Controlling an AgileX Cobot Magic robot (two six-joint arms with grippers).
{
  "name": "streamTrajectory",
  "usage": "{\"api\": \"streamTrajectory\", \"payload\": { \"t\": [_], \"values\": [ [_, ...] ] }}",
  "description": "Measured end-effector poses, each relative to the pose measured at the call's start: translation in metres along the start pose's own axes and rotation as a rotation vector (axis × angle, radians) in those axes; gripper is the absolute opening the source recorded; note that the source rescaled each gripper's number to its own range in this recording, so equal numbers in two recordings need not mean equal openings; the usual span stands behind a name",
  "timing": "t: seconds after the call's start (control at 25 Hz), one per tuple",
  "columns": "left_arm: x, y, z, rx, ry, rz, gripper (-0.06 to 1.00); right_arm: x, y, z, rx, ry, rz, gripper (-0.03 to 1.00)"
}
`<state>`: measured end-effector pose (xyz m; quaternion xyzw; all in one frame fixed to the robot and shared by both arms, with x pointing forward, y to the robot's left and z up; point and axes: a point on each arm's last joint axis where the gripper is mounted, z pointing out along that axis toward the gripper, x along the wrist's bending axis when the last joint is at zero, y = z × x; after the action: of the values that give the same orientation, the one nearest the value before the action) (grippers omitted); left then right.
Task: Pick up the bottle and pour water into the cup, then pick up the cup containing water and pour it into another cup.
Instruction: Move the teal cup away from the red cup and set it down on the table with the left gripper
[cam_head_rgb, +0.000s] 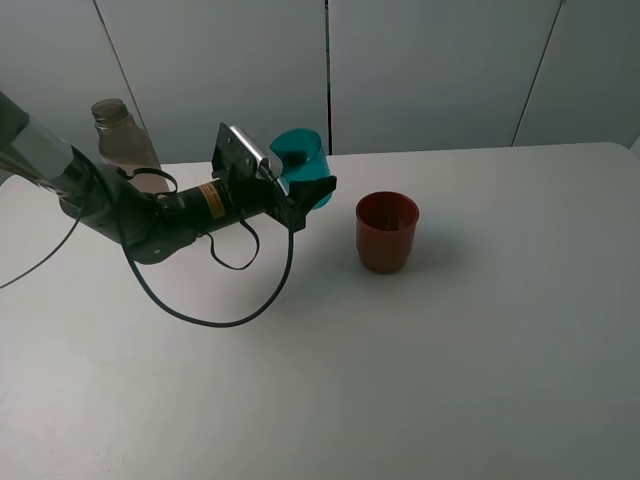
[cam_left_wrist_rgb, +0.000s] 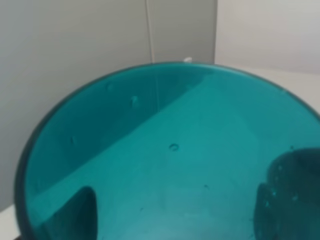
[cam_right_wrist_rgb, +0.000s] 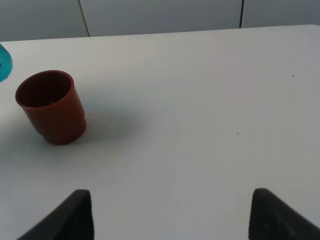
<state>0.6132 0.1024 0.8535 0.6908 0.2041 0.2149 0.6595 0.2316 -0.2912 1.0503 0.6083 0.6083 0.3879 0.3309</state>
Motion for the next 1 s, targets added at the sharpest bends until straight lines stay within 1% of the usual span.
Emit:
{"api": "streamTrajectory", "payload": {
  "t": [0.24, 0.56, 0.76, 1.0],
  "values": [
    [0.012, -0.021, -0.009, 0.033, 0.038, -0.034, 0.17, 0.0, 0.0, 0.0, 0.0, 0.0, 0.006, 0.1],
    [0.025, -0.033, -0.019, 0.053, 0.082, -0.054, 0.17, 0.0, 0.0, 0.0, 0.0, 0.0, 0.0, 0.1],
    [0.026, -0.049, -0.023, 0.083, 0.09, -0.079, 0.17, 0.0, 0.0, 0.0, 0.0, 0.0, 0.0, 0.1],
    [0.025, -0.053, -0.023, 0.092, 0.089, -0.067, 0.17, 0.0, 0.0, 0.0, 0.0, 0.0, 0.0, 0.1]
  ]
}}
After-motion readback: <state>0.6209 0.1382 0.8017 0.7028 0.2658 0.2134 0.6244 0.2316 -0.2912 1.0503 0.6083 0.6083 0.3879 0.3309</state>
